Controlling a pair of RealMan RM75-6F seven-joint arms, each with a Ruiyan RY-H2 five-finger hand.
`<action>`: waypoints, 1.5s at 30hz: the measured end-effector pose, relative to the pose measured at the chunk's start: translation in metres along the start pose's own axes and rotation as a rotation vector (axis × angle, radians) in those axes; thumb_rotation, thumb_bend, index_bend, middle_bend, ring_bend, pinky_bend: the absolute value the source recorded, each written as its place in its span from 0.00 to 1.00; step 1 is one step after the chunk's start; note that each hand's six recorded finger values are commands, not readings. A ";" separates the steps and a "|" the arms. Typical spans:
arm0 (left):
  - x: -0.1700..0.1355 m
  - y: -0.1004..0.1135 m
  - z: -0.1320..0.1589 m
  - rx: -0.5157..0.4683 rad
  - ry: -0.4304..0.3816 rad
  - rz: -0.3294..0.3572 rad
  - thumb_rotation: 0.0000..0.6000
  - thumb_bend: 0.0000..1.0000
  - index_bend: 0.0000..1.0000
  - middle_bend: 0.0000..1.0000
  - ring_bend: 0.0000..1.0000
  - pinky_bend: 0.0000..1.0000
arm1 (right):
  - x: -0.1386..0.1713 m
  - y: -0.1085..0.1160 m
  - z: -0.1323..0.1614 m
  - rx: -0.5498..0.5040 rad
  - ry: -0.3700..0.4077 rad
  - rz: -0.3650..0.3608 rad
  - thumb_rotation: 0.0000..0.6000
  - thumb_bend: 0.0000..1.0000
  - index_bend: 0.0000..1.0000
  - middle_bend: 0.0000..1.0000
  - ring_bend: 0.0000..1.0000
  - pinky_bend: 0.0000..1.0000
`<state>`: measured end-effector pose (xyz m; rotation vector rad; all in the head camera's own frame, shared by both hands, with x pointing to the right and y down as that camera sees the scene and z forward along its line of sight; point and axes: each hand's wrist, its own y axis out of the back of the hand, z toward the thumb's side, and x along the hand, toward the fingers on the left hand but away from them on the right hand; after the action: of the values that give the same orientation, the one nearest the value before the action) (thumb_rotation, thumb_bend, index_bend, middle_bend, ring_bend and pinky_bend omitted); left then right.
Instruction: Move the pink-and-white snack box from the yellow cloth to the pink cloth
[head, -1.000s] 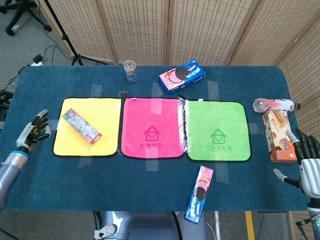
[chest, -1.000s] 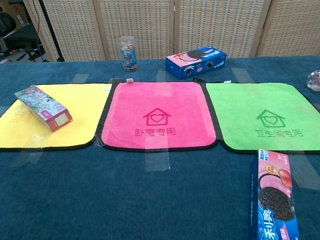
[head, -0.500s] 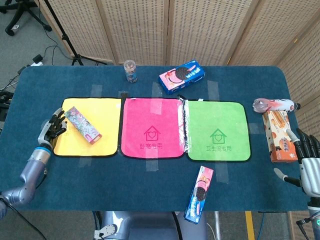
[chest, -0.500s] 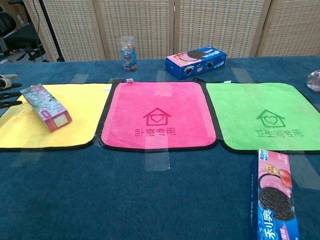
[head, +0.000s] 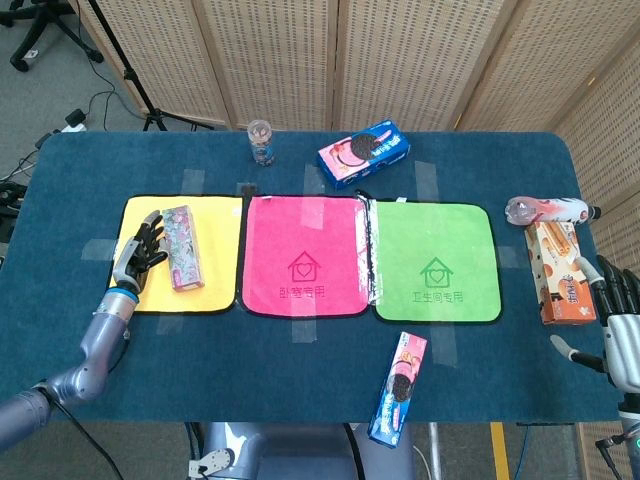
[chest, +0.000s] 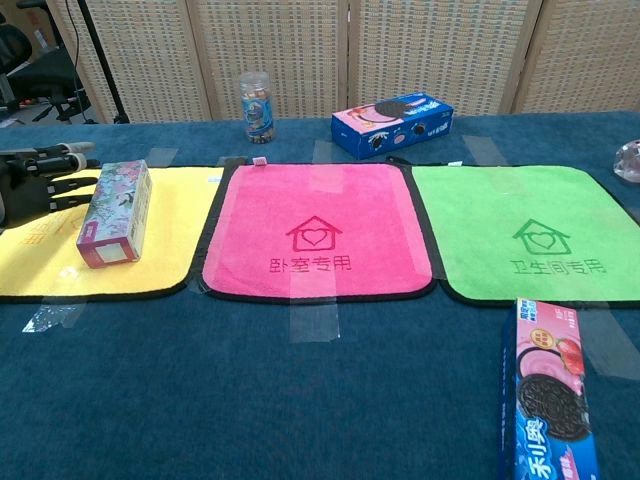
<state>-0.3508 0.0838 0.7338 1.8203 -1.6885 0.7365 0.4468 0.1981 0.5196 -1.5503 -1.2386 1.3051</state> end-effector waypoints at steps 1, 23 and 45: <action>0.001 -0.005 0.000 0.003 -0.001 -0.003 1.00 0.70 0.00 0.00 0.00 0.00 | 0.000 0.000 0.000 0.000 0.000 0.000 1.00 0.00 0.00 0.00 0.00 0.00; 0.015 -0.129 -0.003 -0.006 -0.043 -0.100 1.00 0.70 0.00 0.00 0.00 0.00 | -0.003 0.000 -0.005 -0.005 -0.017 0.006 1.00 0.00 0.00 0.00 0.00 0.00; 0.024 -0.231 -0.007 -0.042 -0.004 -0.211 1.00 0.70 0.00 0.00 0.00 0.00 | -0.009 0.001 -0.017 -0.024 -0.060 0.013 1.00 0.00 0.00 0.00 0.00 0.00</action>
<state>-0.1193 0.0865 0.7501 1.9348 -1.4737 0.6040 0.4640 0.1897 0.5246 -1.5484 -1.2877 1.3593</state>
